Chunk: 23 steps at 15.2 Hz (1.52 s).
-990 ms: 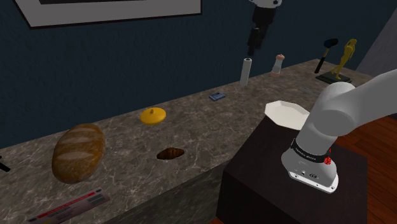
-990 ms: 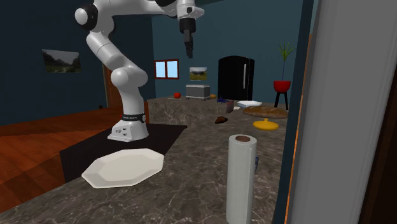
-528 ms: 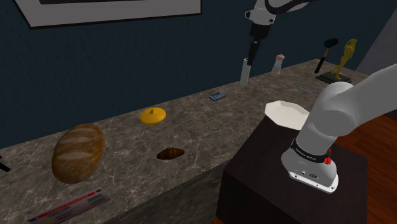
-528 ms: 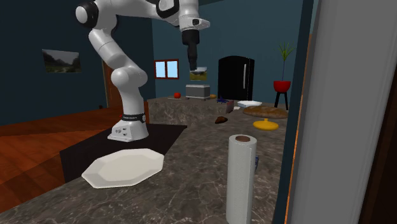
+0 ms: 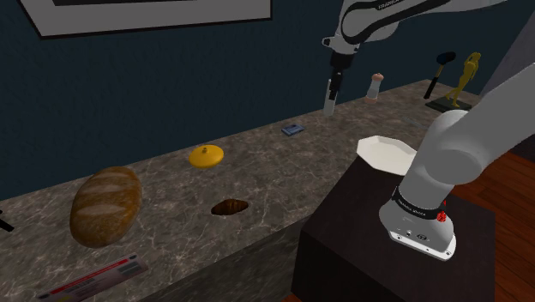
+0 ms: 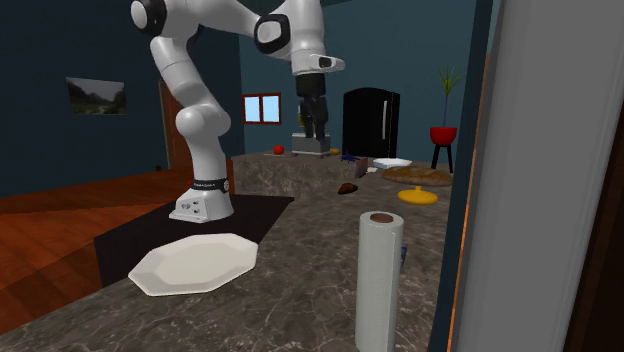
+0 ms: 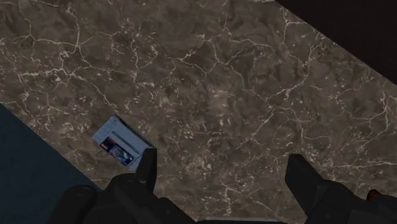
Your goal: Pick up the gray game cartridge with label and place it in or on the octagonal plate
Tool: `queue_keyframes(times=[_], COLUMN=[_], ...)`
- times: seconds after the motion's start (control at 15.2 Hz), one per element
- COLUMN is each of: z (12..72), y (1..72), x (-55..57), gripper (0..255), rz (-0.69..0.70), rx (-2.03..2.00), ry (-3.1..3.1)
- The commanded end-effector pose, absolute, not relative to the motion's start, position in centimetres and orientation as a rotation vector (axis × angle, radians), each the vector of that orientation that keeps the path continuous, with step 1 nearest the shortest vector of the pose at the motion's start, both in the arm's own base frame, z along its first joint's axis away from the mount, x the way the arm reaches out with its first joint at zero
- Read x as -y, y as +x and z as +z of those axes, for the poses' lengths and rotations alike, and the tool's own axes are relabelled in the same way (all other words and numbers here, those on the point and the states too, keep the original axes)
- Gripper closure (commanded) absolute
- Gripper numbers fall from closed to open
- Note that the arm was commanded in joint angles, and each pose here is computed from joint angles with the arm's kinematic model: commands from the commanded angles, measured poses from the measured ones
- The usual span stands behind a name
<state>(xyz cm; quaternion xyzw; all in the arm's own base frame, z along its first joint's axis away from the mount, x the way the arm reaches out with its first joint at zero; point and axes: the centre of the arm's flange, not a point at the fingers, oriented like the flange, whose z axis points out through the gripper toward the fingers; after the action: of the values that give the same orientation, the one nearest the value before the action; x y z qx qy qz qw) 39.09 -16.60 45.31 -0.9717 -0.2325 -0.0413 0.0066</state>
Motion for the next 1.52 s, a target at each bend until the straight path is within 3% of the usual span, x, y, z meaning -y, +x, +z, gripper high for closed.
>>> queue_keyframes(times=[0.0,1.45], z=[43.3,22.2], y=[40.3,58.1], x=[18.3,29.5], gripper=[0,0], rz=[-0.132,-0.142], rx=[0.804,1.525], ry=[-3.016,-2.64])
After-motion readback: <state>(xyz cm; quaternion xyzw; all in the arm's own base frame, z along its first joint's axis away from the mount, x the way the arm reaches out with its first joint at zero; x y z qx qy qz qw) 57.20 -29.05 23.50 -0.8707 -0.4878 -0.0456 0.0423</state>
